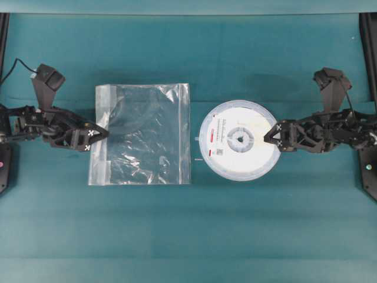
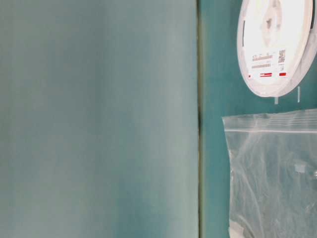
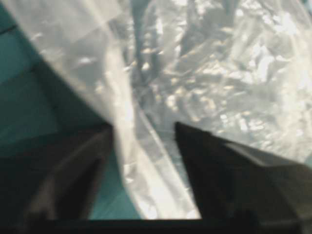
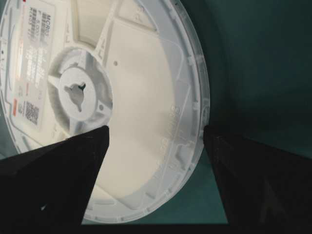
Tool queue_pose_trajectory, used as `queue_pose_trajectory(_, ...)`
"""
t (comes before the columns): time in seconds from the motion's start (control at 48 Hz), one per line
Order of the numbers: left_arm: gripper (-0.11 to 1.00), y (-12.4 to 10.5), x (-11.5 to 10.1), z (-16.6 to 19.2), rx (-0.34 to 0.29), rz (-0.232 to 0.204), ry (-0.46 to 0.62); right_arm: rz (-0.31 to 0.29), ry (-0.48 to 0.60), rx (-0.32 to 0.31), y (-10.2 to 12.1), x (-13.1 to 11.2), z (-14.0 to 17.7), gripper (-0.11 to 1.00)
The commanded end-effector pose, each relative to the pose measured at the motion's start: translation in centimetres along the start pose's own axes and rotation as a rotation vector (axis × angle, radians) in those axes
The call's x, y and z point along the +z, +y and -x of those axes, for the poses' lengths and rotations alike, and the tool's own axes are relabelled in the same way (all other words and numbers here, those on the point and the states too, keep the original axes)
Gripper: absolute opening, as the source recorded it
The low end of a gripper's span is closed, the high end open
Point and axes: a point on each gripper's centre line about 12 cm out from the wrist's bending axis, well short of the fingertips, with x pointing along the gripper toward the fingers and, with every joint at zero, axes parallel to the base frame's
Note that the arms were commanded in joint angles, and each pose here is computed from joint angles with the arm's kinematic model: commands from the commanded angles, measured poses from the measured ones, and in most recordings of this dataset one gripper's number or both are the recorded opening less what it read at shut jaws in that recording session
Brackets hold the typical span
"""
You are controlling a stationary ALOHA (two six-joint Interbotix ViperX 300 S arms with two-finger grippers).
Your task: Take out the reel from the clear zip bag.
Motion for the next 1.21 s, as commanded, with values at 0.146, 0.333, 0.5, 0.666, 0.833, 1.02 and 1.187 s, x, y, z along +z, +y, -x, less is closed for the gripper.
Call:
queue_pose_trajectory(0.146, 0.94, 0.5, -0.2, 0.3, 0.03, -0.008, 0.02, 0.0, -0.007, 0.026, 0.8, 0.2, 0.1, 0.95)
queue_pose_trajectory(0.333, 0.94, 0.6, -0.3, 0.7, 0.05, -0.013, 0.037, 0.0, -0.003, 0.024, 0.7, 0.1, 0.2, 0.95)
queue_pose_trajectory(0.5, 0.94, -0.1, 0.3, 1.4, 0.034, -0.014, 0.022, 0.0, 0.008, 0.035, 1.0, 0.1, 0.6, 0.95)
queue_pose_trajectory(0.666, 0.93, -1.1, 1.2, 2.4, -0.01, -0.014, -0.021, -0.004, 0.001, 0.086, 2.0, 0.3, 1.6, 0.95)
queue_pose_trajectory(0.833, 0.93, -1.5, 1.6, 3.4, -0.027, -0.016, -0.038, -0.006, -0.017, 0.144, 2.7, 0.7, 2.8, 0.95)
queue_pose_trajectory(1.02, 0.93, -1.7, 1.7, 4.2, -0.029, -0.02, -0.039, -0.001, -0.008, 0.174, 2.9, 0.6, 3.8, 0.95)
queue_pose_trajectory(1.187, 0.93, -2.3, 2.1, 5.3, -0.061, -0.024, -0.067, 0.001, 0.021, 0.166, 2.5, 0.3, 4.5, 0.95)
